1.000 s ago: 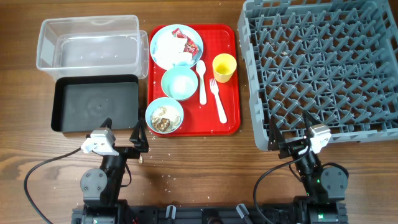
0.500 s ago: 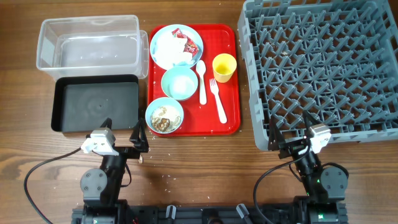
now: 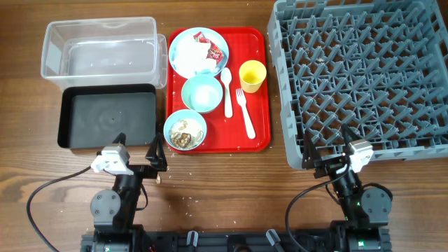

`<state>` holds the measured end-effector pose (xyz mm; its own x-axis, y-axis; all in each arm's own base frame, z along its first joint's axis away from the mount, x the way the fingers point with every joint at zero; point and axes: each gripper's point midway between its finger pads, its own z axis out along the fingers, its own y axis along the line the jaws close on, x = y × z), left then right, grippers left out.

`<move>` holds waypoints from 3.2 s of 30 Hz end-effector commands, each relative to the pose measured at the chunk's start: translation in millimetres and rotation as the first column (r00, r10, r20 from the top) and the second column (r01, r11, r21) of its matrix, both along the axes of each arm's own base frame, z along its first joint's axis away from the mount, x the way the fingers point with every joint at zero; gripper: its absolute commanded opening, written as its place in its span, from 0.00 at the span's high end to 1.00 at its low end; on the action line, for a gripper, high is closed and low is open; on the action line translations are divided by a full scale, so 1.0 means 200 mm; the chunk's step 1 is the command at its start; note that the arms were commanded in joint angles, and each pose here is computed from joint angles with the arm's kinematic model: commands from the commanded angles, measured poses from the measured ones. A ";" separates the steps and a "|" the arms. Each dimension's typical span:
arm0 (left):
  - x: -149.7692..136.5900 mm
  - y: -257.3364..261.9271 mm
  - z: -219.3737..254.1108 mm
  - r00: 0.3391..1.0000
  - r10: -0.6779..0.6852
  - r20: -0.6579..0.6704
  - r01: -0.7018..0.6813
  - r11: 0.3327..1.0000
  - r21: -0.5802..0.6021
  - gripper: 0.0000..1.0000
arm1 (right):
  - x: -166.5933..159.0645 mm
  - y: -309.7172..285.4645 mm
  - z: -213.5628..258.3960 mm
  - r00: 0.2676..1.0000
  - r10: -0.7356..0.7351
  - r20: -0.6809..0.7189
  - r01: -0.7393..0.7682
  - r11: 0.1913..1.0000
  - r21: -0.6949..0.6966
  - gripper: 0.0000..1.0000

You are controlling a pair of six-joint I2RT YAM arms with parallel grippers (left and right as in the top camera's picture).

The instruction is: Sort waste into correct bins and load items into the dishwasher rack

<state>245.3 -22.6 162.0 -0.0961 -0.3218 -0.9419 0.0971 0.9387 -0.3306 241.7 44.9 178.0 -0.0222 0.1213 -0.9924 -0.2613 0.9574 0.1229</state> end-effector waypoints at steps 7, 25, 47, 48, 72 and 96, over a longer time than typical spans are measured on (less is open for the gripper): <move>-0.03 -0.11 0.25 0.972 -0.128 0.199 0.124 0.992 0.035 0.00 | -0.06 0.08 0.27 0.977 0.092 0.195 -0.099 0.995 0.029 0.00; 0.30 -0.32 1.14 0.922 -0.383 0.057 0.377 0.921 0.097 0.00 | -0.09 0.11 0.87 0.975 0.134 0.176 -0.100 0.977 -0.189 0.00; 1.36 -0.67 0.20 0.589 -0.440 -0.678 0.734 0.642 0.220 0.00 | 0.43 0.14 0.40 0.712 0.168 -0.682 -0.276 0.960 -0.052 0.00; 1.37 -0.67 0.16 0.580 -0.443 -0.684 0.739 0.640 0.212 0.00 | 0.45 0.14 0.37 0.693 0.168 -0.701 -0.269 0.963 -0.035 0.00; 1.50 -0.75 -0.61 0.472 -0.319 -0.822 0.758 0.624 0.192 0.00 | 0.54 0.14 0.17 0.610 0.167 -0.775 -0.267 0.964 -0.002 0.00; 1.69 -0.64 -0.38 0.646 -0.100 -0.757 0.497 0.808 0.318 0.96 | 0.53 0.14 0.17 0.596 0.166 -0.786 -0.243 0.970 0.021 0.00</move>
<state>559.1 -162.9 16.1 -0.7877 0.4123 -0.4578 0.4721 0.8813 -0.0187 346.4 66.8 203.5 -0.8087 -0.0703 -0.5839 -0.2827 0.9171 0.2810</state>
